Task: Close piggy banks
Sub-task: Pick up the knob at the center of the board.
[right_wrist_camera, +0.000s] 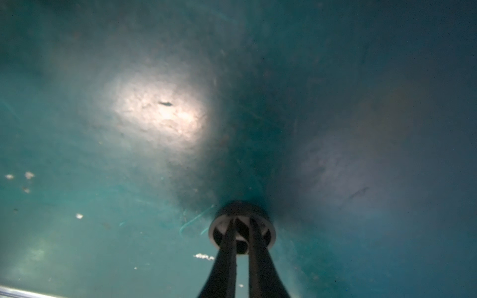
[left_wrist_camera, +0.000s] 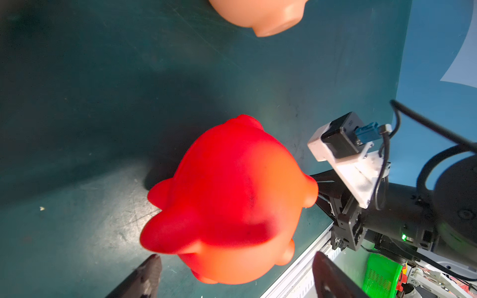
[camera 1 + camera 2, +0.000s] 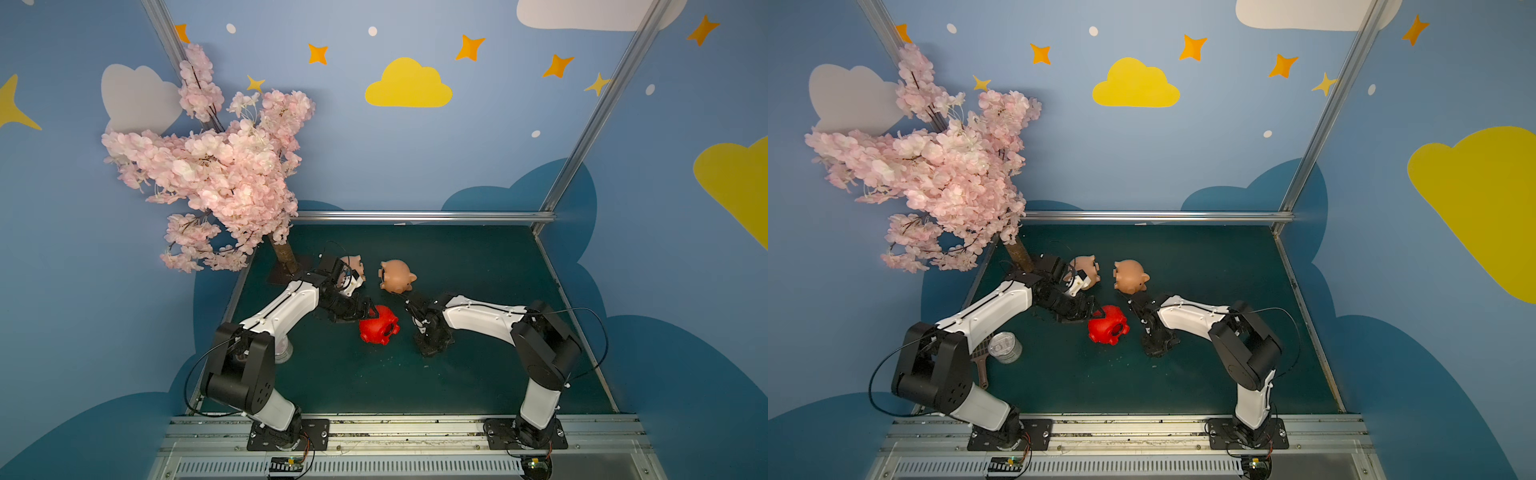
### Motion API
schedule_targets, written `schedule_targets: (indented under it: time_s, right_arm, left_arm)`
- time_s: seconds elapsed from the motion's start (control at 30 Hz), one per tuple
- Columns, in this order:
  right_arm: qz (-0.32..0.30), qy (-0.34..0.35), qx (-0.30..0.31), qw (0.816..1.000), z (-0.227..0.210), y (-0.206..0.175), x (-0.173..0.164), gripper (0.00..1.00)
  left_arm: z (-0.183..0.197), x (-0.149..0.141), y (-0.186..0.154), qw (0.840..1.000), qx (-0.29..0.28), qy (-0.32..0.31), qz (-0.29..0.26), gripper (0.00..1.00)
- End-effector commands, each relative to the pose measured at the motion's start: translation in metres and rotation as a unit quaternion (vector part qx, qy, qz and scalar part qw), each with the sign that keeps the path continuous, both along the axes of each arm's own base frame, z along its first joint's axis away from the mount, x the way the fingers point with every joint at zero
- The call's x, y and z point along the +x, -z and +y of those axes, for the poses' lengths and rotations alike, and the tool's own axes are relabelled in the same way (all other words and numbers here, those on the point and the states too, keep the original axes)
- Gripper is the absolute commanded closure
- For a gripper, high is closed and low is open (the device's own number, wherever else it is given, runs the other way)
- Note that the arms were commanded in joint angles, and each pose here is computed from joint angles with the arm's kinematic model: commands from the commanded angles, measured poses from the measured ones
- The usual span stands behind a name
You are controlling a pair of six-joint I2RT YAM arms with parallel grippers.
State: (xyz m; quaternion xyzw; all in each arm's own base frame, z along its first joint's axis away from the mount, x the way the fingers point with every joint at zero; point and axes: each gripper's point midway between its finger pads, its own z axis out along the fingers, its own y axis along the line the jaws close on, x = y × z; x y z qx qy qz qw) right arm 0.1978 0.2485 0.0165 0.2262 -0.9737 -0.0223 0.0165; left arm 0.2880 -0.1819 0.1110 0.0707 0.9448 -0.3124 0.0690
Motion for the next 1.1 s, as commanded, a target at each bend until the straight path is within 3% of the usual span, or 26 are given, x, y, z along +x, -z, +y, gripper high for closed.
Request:
schedule_targets:
  time_s: [0.0, 0.37, 0.67, 0.87, 1.07]
  right_arm:
    - [0.014, -0.001, -0.026, 1.000, -0.006, 0.015, -0.005, 0.97]
    - [-0.003, -0.005, -0.009, 1.000, -0.001, 0.007, -0.001, 1.00]
    - [-0.072, -0.009, 0.057, 0.996, 0.008, -0.030, 0.011, 1.00]
    - [-0.133, -0.011, 0.122, 0.983, 0.010, -0.057, 0.015, 1.00]
    - [-0.210, -0.016, 0.199, 0.957, 0.011, -0.085, 0.019, 1.00]
  left_arm:
    - [-0.001, -0.006, -0.003, 1.000, -0.008, 0.010, -0.003, 0.10]
    - [-0.001, -0.005, -0.003, 1.000, -0.008, 0.010, -0.003, 0.10]
    - [-0.002, -0.002, -0.013, 0.999, -0.017, 0.006, -0.027, 0.10]
    - [-0.001, 0.001, -0.023, 0.999, -0.023, 0.001, -0.042, 0.10]
    - [0.000, 0.004, -0.031, 0.998, -0.030, -0.001, -0.054, 0.10]
